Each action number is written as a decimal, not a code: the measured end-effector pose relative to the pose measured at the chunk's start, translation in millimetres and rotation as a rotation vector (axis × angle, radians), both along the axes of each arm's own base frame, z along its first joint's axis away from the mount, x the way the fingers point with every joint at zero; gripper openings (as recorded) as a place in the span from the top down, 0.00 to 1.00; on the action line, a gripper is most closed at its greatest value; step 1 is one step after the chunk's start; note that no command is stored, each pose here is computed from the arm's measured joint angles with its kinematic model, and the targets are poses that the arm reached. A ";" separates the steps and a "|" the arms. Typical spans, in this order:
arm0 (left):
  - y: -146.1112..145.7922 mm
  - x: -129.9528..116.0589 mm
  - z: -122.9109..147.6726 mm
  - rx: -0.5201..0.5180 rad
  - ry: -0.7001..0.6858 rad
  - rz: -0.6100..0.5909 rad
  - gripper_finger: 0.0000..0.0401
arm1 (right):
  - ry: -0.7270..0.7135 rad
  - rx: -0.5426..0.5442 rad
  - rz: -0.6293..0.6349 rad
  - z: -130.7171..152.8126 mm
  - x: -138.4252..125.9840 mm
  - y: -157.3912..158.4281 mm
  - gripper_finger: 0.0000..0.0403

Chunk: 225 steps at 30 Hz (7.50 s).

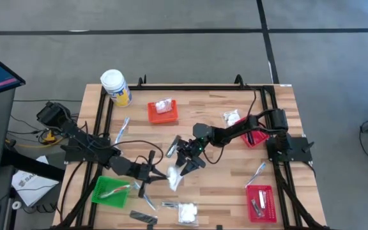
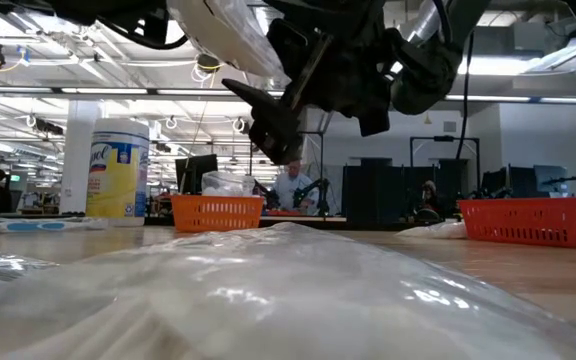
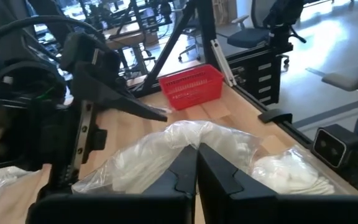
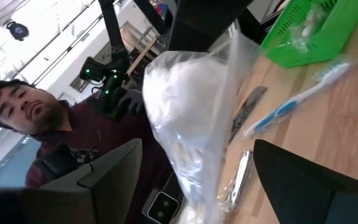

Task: Pick & Place Travel size toiletries
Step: Put the white cotton pack into the orange basket

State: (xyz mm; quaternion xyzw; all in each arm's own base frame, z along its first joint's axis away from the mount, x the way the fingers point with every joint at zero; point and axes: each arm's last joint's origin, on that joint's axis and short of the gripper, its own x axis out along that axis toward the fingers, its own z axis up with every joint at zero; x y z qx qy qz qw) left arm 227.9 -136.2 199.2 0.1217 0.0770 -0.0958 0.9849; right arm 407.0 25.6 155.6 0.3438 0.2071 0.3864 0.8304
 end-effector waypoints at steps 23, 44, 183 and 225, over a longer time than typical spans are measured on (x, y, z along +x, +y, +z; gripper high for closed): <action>4.0 0.0 -4.7 0.039 0.036 0.075 1.00 | -0.028 -0.028 -0.001 -0.5 0.0 -0.2 0.67; 21.3 -5.8 -25.6 -0.032 0.106 0.201 0.84 | 0.074 -0.062 0.040 -14.1 -3.8 -10.6 0.91; 191.1 -64.9 -14.9 -0.314 -0.441 0.646 1.00 | -0.696 -0.665 -0.636 147.7 -104.8 21.3 0.34; 247.1 -44.4 -66.9 -0.380 -0.312 0.744 1.00 | -0.883 -0.529 -0.309 177.0 -124.4 1.3 0.34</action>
